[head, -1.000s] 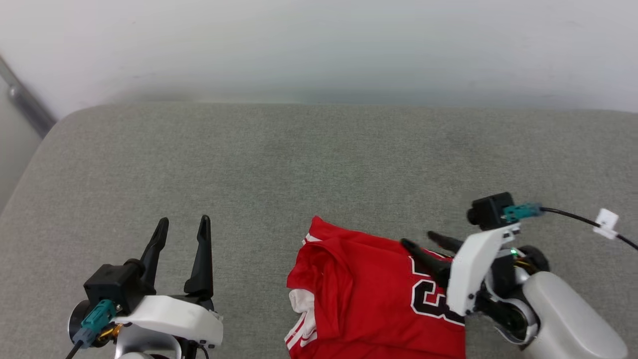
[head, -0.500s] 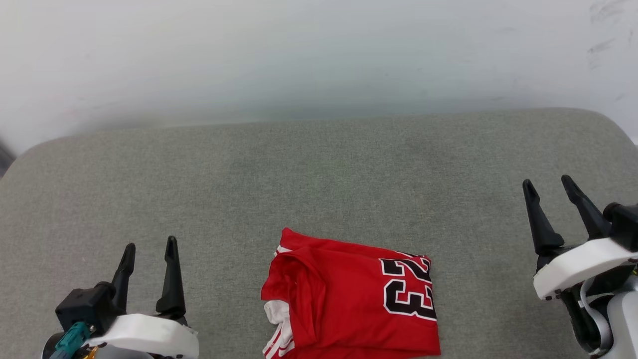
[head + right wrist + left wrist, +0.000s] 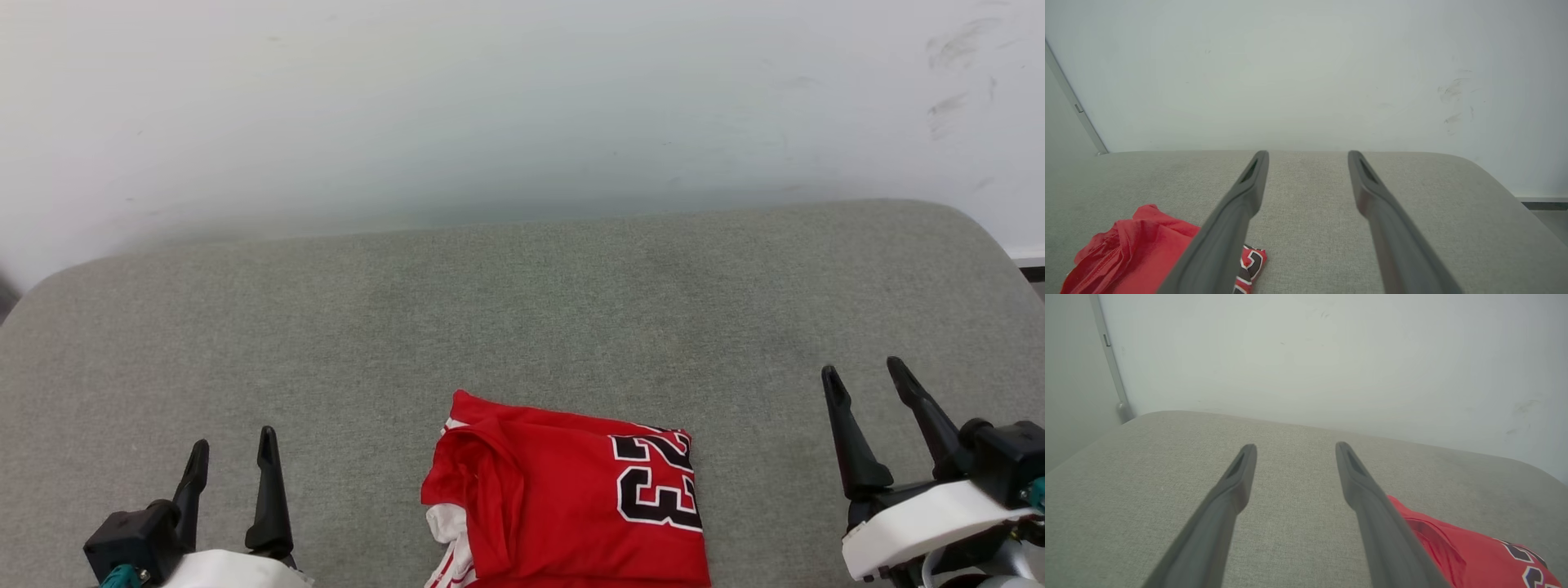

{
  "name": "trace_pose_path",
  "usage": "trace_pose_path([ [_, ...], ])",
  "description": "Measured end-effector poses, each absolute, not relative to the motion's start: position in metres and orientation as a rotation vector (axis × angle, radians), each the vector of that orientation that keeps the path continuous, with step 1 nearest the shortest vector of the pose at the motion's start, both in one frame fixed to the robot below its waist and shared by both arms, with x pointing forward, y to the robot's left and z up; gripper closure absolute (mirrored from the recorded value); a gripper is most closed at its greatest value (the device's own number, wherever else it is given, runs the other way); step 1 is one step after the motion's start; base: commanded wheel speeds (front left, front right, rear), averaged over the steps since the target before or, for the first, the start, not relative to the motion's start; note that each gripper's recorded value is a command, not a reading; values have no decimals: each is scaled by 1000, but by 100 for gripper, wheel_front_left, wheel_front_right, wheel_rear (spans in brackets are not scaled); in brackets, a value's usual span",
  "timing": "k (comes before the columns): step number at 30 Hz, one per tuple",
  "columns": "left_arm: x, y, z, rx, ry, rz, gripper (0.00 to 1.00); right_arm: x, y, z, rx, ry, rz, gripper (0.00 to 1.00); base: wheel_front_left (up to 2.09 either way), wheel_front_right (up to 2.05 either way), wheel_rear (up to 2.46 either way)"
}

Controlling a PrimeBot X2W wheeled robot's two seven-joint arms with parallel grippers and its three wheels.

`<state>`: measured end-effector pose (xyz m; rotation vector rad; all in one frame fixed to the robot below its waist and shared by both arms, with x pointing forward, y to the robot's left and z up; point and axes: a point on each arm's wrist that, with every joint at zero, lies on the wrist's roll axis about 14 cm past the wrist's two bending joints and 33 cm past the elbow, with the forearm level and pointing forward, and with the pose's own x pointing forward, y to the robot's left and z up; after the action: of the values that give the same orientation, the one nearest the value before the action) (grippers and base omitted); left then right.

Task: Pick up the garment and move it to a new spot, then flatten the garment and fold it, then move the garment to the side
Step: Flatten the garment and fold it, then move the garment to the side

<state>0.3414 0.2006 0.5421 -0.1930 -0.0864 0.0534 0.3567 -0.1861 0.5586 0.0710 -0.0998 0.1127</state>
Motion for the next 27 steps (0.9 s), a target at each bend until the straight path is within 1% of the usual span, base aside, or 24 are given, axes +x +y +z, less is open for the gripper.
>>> trace_pose_path([
  [10,341,200,542,-193,-84,52,0,353,-187,562,112,-90,100,0,0,0,0],
  [12,341,201,542,-194,-85,53,0,354,-189,561,135,-79,93,0,0,0,0],
  [14,342,201,543,-197,-91,56,0,355,-193,556,216,-55,75,0,0,0,0],
  [16,343,201,544,-201,-95,55,0,357,-199,540,339,13,55,0,0,0,0],
  [20,343,204,548,-207,-116,68,0,358,-222,510,482,152,4,0,0,0,0],
  [23,342,207,550,-208,-128,80,0,358,-236,480,541,307,-10,0,0,0,0],
  [27,347,210,555,-212,-153,90,0,354,-224,437,630,540,33,0,0,0,0],
])
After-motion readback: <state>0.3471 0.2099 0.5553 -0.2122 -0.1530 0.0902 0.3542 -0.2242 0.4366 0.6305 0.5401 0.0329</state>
